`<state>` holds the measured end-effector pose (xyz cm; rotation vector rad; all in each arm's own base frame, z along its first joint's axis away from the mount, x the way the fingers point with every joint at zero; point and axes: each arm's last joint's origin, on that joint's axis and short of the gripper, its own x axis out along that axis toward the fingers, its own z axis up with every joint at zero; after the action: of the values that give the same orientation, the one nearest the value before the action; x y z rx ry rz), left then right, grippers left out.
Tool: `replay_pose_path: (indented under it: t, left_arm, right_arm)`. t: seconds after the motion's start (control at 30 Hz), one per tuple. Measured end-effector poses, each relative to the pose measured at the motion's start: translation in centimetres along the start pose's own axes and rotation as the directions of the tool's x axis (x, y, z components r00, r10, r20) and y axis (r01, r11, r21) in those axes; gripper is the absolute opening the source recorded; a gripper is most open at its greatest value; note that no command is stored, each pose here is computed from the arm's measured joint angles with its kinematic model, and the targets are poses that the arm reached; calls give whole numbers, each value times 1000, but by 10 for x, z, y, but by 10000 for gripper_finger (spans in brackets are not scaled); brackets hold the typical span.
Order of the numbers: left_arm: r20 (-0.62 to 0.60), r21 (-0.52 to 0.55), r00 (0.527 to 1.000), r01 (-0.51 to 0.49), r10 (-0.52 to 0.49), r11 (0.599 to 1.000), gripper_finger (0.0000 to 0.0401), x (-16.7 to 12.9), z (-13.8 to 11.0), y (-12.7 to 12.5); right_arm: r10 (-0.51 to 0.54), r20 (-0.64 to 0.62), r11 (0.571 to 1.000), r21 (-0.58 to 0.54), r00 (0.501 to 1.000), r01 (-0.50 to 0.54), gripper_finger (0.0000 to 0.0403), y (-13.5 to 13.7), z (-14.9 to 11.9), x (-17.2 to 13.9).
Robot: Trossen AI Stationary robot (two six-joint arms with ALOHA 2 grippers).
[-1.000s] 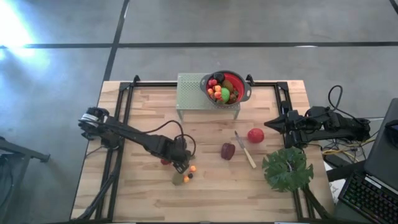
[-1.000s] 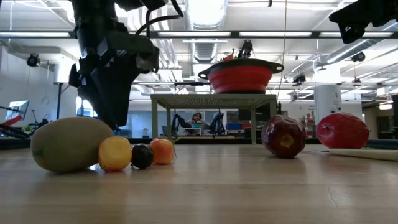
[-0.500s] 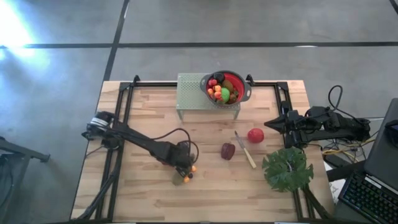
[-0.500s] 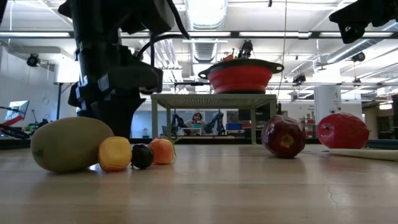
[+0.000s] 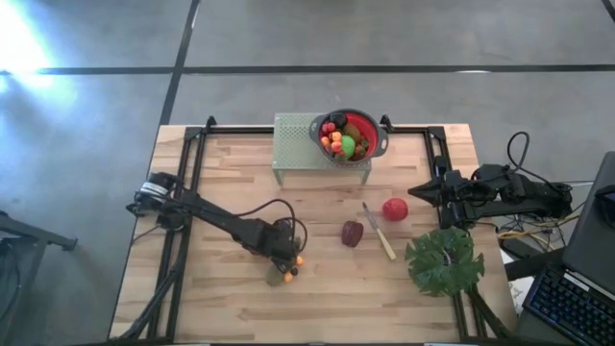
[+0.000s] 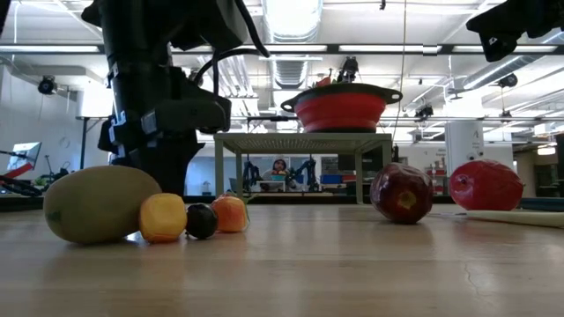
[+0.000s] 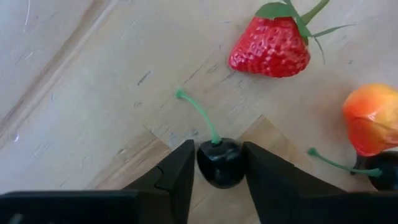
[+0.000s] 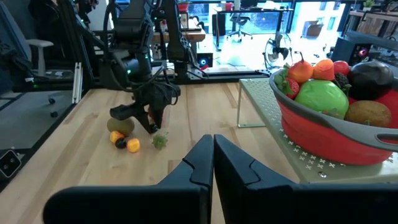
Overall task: Pick & Place Fruit
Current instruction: Put the black cherry into the black strainer bowl on the shelf
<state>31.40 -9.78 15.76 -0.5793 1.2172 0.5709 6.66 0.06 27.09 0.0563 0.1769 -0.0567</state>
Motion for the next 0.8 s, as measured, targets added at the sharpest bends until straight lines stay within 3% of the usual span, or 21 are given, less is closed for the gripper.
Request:
replay_pose_path:
  t: [0.17,0.43,0.8]
  left_arm:
    - [5,23,1000,0,-1,1000,114,0,0,0]
    - [19,44,999,27,-28,999,133,-8,4,-4]
    - [80,123,990,108,-119,986,118,-34,13,-12]
  right_arm:
    - [0,0,1000,0,1000,0,8,0,0,0]
    - [0,0,1000,0,1000,0,8,0,0,0]
    - [0,0,1000,0,1000,0,8,0,0,0]
